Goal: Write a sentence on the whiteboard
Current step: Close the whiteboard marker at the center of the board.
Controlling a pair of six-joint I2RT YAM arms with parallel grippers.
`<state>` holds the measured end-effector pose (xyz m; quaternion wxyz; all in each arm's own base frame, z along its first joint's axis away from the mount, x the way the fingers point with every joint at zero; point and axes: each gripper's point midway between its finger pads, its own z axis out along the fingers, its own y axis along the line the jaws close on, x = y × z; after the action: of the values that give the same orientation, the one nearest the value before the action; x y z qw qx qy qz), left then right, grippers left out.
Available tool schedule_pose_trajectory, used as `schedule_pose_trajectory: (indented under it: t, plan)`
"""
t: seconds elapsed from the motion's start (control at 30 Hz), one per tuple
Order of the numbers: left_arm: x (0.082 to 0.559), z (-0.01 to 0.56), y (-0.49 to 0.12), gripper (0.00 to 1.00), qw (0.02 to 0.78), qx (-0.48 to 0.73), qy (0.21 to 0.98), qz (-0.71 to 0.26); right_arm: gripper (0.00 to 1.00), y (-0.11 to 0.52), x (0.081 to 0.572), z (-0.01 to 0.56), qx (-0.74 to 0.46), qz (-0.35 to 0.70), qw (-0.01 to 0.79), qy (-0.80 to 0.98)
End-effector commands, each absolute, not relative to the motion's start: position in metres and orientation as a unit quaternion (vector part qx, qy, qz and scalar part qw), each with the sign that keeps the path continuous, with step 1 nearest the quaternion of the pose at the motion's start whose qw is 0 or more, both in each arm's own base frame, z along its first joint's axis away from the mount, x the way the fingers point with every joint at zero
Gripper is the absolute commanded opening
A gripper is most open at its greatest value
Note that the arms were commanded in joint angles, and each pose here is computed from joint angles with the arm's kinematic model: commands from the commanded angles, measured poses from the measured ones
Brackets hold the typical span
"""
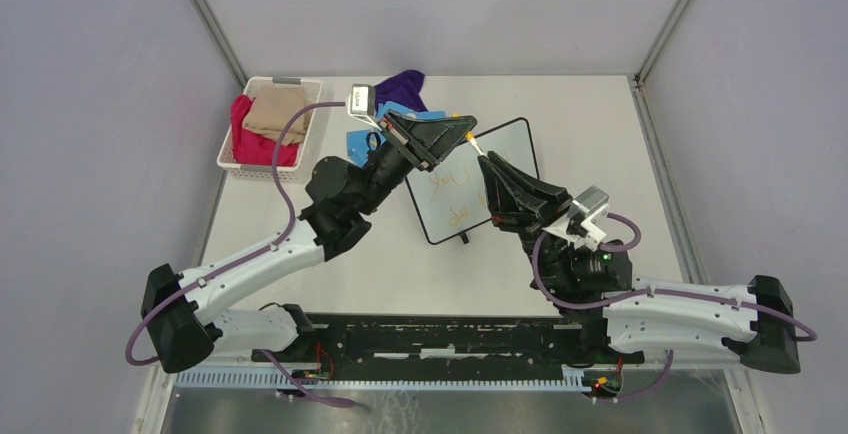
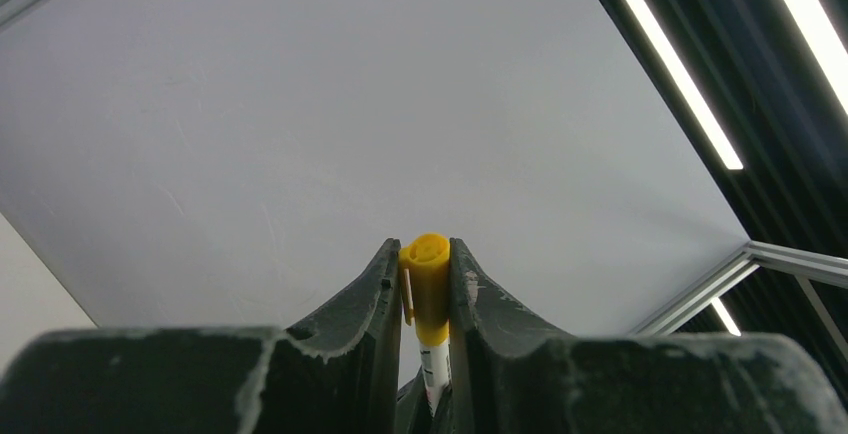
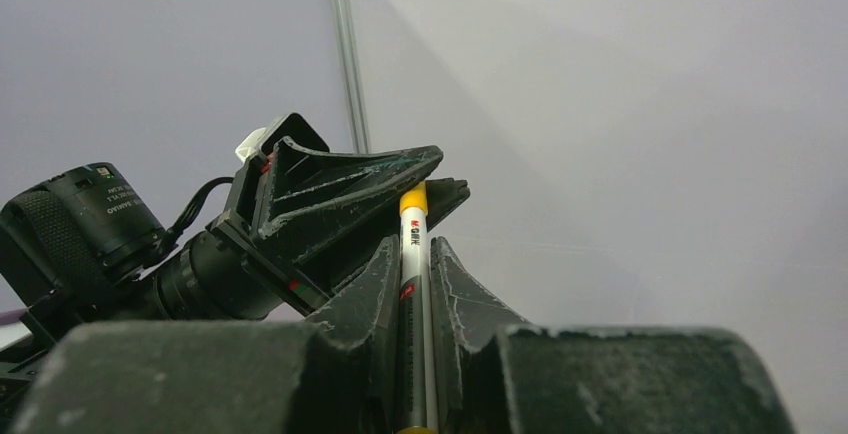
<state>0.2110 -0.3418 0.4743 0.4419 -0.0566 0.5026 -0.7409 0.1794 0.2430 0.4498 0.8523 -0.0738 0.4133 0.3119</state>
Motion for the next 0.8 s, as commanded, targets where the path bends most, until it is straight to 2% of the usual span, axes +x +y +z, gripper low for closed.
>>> schedule_pose_trajectory:
  t: [0.0,0.33,0.63,0.7,0.77]
  plan:
    - [0.139,0.446,-0.380,0.02,0.355,0.084,0.532,-0.764,0.00,0.237,0.198,0.458,-0.040,0.294,0.850,0.435]
    - [0.133,0.440,-0.383,0.02,0.349,0.091,0.537,-0.762,0.00,0.238,0.203,0.460,-0.026,0.308,0.843,0.441]
    - [0.139,0.448,-0.368,0.02,0.382,0.069,0.532,-0.753,0.00,0.238,0.202,0.454,-0.034,0.305,0.840,0.448]
    - [0.141,0.453,-0.364,0.04,0.394,0.065,0.530,-0.748,0.00,0.237,0.202,0.455,-0.034,0.307,0.840,0.447]
    - [0.142,0.456,-0.360,0.12,0.404,0.061,0.528,-0.744,0.00,0.237,0.201,0.455,-0.035,0.307,0.840,0.446]
